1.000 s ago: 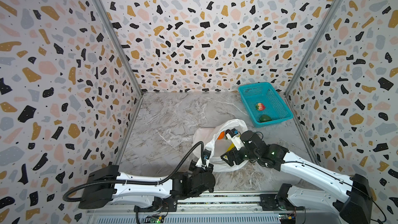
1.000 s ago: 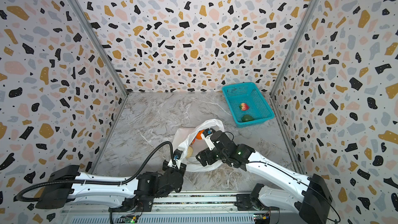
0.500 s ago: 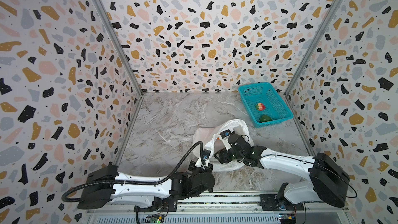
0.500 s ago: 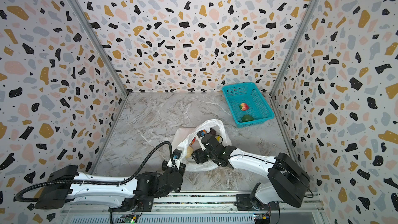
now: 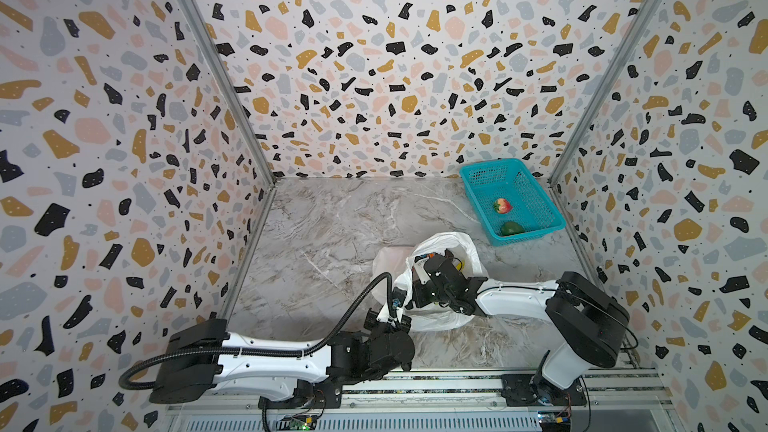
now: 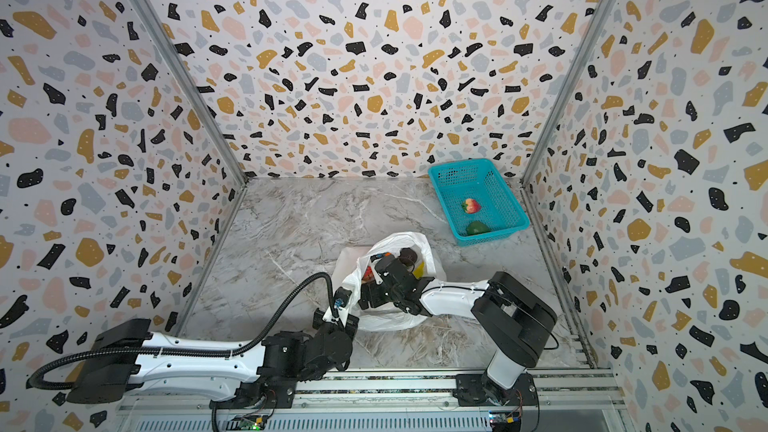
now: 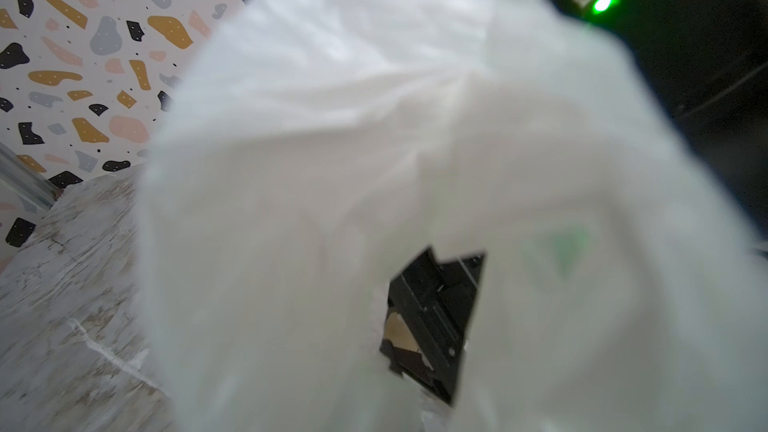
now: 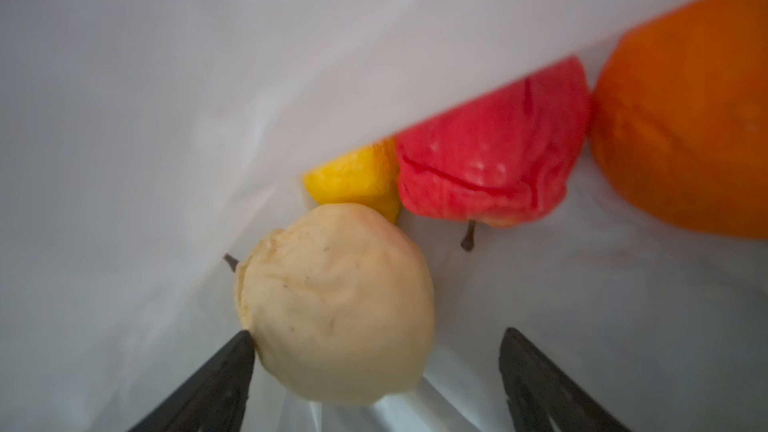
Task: Untie the knot of the plastic bag and take out the fruit
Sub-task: 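Grasp the cream pear with the right gripper and carry it toward the basket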
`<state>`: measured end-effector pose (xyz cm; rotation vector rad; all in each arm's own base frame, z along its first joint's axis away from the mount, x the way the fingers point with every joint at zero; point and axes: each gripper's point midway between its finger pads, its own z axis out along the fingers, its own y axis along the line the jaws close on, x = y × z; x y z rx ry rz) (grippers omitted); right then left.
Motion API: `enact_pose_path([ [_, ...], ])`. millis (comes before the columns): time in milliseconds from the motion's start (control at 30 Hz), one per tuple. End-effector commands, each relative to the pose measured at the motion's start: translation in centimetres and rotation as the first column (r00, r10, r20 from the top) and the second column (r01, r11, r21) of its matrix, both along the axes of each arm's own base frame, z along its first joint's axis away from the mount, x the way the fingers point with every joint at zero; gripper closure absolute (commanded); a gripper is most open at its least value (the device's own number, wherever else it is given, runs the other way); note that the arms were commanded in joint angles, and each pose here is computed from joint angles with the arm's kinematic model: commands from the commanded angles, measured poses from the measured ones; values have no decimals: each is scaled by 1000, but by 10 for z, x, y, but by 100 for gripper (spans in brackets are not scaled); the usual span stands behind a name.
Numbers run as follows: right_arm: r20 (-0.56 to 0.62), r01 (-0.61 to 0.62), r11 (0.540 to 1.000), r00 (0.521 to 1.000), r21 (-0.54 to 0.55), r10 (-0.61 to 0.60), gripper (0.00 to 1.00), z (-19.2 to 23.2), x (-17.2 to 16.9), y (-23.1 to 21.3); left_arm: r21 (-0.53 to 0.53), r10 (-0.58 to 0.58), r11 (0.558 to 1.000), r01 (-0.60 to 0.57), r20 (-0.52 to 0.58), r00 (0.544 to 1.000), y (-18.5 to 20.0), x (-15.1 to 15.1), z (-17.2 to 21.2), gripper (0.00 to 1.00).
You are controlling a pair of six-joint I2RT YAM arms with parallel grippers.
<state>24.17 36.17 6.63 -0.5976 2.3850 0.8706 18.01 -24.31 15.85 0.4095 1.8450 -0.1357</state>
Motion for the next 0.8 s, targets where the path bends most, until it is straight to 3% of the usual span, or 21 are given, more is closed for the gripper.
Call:
enact_pose_path([
  [0, 1, -5, 999, 1000, 54, 5, 7, 9, 9, 22, -55, 9, 998, -9, 8, 1000, -4, 2, 12, 100],
  [133, -19, 20, 999, 1000, 32, -19, 12, -5, 13, 25, -56, 11, 998, -10, 7, 1000, -3, 2, 13, 100],
  [467, 8, 55, 998, 998, 6, -56, 39, 0, 12, 11, -54, 24, 998, -23, 10, 1000, 3, 3, 12, 100],
  [767, 2, 32, 999, 999, -36, -32, 44, 18, -9, -16, -47, 34, 998, -34, 16, 999, 6, 3, 11, 100],
])
